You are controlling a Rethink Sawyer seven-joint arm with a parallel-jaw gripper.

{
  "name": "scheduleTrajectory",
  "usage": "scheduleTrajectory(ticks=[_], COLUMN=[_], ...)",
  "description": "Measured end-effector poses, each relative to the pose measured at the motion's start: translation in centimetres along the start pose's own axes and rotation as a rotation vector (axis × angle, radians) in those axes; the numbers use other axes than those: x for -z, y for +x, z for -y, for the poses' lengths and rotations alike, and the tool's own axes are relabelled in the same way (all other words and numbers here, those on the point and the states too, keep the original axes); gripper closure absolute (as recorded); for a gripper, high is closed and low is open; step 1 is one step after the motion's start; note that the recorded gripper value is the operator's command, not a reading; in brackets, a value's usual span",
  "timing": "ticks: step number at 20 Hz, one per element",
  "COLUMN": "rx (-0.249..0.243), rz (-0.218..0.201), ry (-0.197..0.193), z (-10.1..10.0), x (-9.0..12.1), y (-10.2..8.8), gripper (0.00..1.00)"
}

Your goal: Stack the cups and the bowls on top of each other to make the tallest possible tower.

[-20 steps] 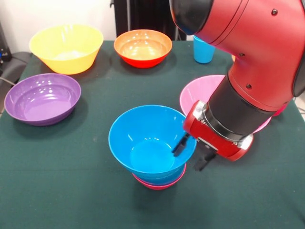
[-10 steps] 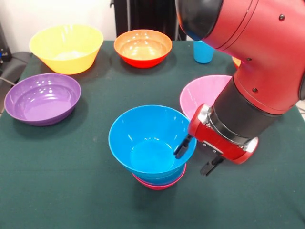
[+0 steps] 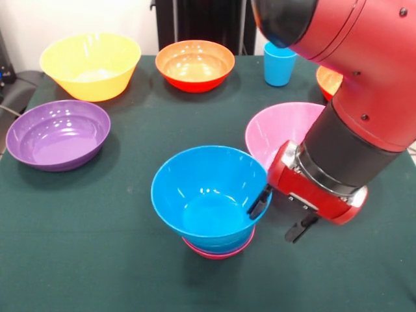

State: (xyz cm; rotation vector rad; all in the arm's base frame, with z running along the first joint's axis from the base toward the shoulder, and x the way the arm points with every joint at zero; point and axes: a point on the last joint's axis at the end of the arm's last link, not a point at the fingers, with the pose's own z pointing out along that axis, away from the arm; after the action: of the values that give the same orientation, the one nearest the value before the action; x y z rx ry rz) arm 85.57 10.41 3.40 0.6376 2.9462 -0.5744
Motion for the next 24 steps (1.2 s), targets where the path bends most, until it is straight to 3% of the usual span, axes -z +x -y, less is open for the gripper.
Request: scheduleTrajectory(ticks=[9,17,24], rx=[-0.015,-0.041,-0.055], rz=[0.041,0.088,0.115], ry=[-0.011,0.001,0.015], z=[0.8,2.4,3.8], x=[3.5,10.0,12.8], y=[-1.6,-2.3,-2.6], gripper=[0.0,0.0,0.0])
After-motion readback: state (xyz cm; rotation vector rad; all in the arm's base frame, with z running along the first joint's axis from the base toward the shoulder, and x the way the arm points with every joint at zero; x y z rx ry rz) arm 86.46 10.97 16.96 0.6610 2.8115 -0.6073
